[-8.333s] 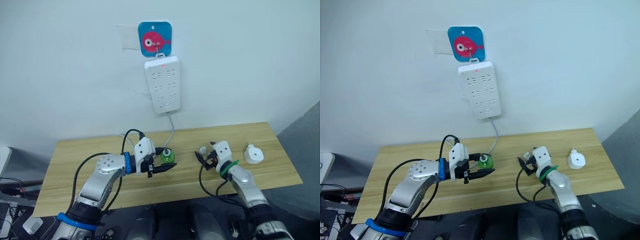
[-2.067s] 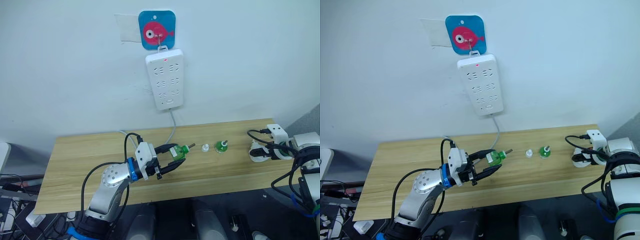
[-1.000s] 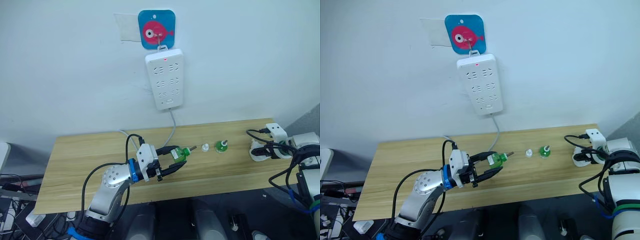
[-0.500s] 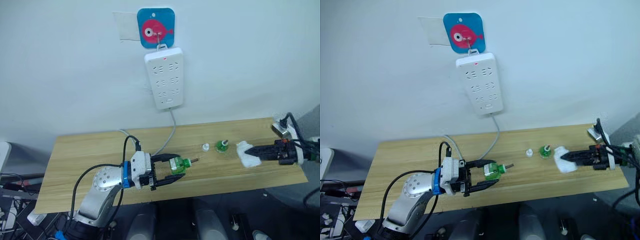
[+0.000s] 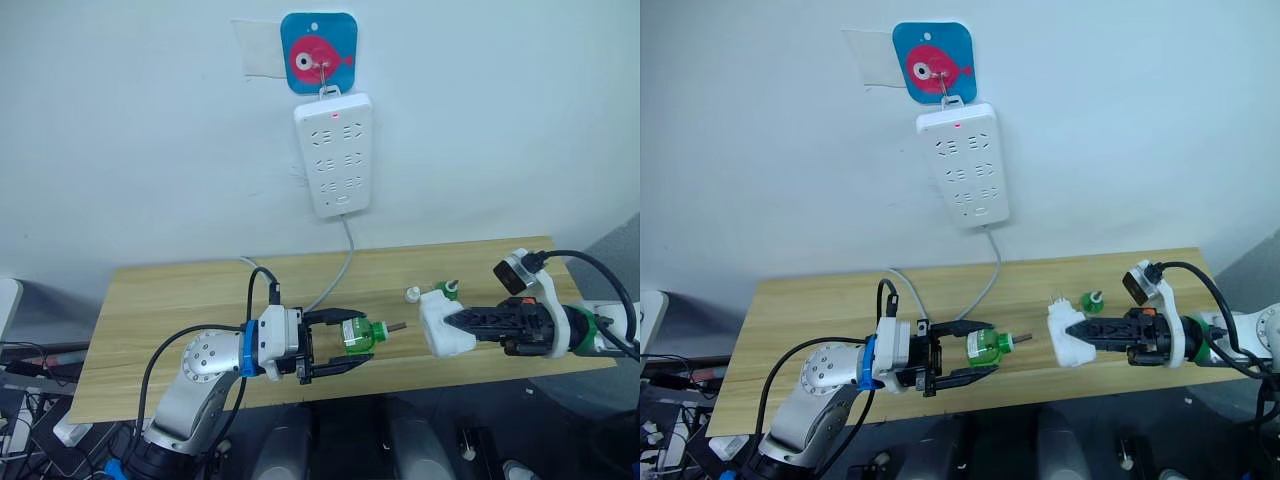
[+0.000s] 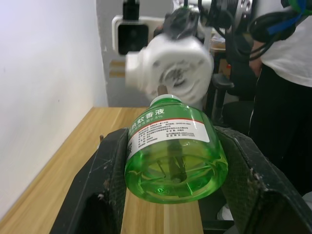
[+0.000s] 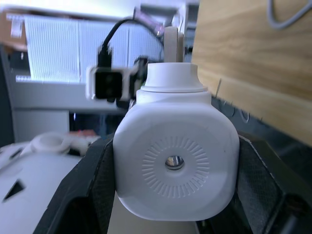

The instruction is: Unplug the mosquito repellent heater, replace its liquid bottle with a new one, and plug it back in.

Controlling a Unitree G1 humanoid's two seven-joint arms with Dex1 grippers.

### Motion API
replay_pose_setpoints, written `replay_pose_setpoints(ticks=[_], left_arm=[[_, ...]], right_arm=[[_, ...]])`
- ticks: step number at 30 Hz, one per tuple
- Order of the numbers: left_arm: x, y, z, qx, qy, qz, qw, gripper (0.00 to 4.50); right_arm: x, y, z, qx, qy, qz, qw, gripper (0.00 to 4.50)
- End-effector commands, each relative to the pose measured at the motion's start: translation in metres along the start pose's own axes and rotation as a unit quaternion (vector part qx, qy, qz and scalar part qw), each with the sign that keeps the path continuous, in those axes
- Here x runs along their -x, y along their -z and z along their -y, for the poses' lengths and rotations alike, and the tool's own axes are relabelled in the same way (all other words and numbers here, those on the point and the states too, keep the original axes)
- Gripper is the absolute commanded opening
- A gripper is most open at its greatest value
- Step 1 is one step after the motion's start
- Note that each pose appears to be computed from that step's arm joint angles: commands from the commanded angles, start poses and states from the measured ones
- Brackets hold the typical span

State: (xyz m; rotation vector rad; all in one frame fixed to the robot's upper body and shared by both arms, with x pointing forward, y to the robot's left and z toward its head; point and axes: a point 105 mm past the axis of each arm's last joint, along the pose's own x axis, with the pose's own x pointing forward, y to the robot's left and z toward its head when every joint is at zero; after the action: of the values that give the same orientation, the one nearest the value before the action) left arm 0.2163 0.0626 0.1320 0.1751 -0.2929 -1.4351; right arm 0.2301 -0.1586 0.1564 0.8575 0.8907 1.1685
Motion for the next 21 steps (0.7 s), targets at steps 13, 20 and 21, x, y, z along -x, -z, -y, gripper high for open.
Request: replay_pose_setpoints(ticks=[13, 20, 21], left_arm=[[-0.01, -0.005, 0.004, -0.003, -0.003, 0.023, 1.0, 2.24], [-0.017, -0.006, 0.003, -0.004, 0.0, 0.03, 1.0, 2.24], [-0.018, -0.005, 0.003, -0.005, 0.001, 0.031, 1.0, 2.24]], right_arm=[[-0.008, 0.001, -0.017, 0.016, -0.021, 0.003, 1.0, 2.94], [-0.012, 0.003, -0.017, 0.017, -0.025, -0.001, 1.0, 2.94], [-0.012, 0.003, -0.017, 0.017, -0.026, -0.002, 1.0, 2.94]])
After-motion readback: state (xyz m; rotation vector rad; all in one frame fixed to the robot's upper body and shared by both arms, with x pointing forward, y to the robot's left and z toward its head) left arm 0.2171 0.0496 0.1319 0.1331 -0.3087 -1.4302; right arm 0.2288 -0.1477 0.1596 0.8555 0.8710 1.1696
